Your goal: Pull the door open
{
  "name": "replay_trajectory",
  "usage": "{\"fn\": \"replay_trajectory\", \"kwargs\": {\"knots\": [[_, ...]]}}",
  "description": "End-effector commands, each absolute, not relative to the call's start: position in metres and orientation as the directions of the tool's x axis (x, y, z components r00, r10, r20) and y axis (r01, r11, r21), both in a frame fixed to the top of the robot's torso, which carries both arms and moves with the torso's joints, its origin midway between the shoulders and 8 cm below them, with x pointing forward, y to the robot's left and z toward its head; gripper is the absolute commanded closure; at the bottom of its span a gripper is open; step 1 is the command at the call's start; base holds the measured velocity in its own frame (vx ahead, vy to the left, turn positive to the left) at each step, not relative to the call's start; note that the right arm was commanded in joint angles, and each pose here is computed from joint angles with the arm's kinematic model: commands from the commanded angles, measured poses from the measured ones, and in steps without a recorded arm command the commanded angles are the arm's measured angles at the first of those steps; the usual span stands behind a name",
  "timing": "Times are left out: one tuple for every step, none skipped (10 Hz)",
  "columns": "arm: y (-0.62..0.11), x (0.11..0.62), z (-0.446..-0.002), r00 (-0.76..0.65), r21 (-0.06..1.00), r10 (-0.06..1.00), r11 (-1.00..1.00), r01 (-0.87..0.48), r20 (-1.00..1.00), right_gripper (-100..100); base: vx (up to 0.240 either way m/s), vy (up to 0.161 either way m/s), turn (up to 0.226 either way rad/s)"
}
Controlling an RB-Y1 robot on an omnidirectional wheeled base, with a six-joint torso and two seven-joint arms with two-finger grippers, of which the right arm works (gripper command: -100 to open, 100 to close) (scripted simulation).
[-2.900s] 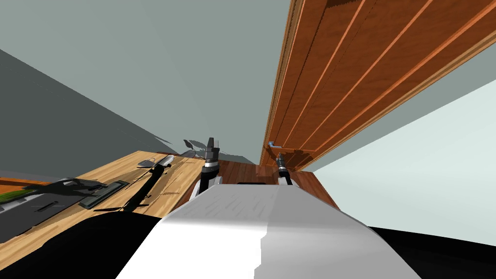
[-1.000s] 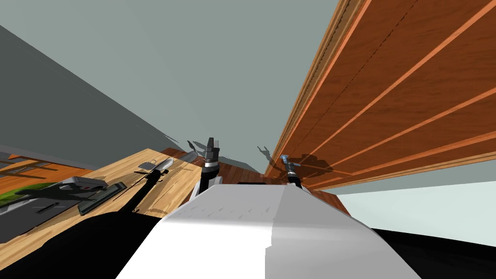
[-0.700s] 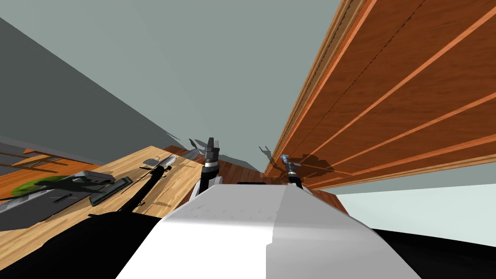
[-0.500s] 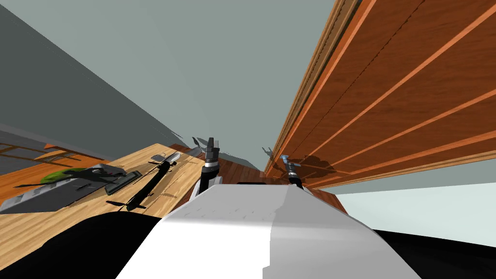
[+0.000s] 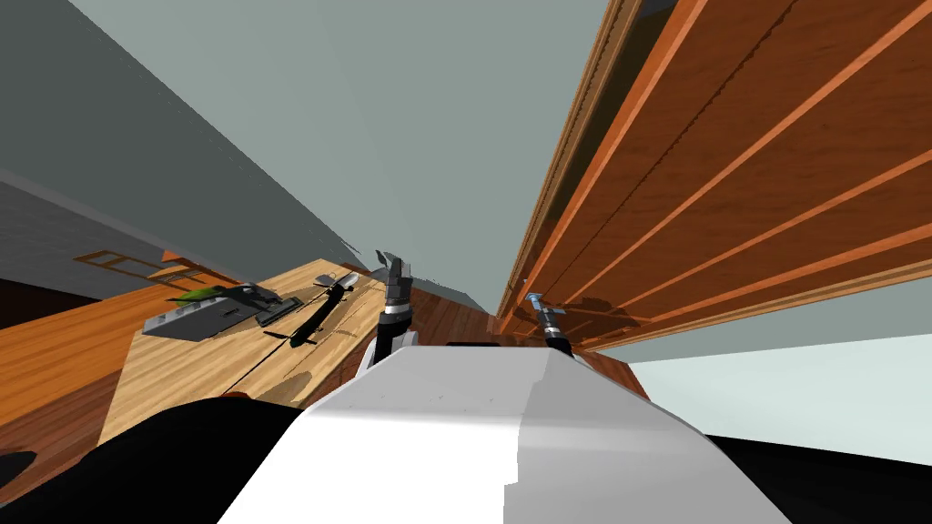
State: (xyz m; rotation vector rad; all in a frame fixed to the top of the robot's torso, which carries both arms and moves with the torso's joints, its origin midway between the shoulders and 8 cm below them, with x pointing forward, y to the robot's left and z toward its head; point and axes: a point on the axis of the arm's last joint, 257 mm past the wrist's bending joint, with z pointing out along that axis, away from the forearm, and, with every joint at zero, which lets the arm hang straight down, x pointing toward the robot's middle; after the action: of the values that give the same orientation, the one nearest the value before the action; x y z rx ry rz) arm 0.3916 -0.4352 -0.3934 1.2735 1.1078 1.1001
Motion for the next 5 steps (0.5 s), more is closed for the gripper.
{"fn": "replay_trajectory", "kwargs": {"knots": [[-0.433, 0.389, -0.392, 0.122, 1.000, 0.993, 0.000, 0.000, 0.000, 100, -0.221, -0.051, 0.094], [-0.433, 0.390, -0.393, 0.128, 1.000, 0.992, 0.001, 0.002, -0.001, 100, -0.094, -0.010, 0.018], [-0.432, 0.380, -0.395, 0.106, 1.000, 0.994, 0.000, 0.004, -0.001, 100, -0.154, -0.038, 0.156], [-0.433, 0.378, -0.395, 0.100, 1.000, 0.995, 0.001, 0.003, -0.001, 100, -0.198, -0.076, 0.126], [-0.433, 0.373, -0.394, 0.088, 1.000, 0.996, 0.002, 0.002, -0.002, 100, -0.184, -0.067, 0.105]]}}
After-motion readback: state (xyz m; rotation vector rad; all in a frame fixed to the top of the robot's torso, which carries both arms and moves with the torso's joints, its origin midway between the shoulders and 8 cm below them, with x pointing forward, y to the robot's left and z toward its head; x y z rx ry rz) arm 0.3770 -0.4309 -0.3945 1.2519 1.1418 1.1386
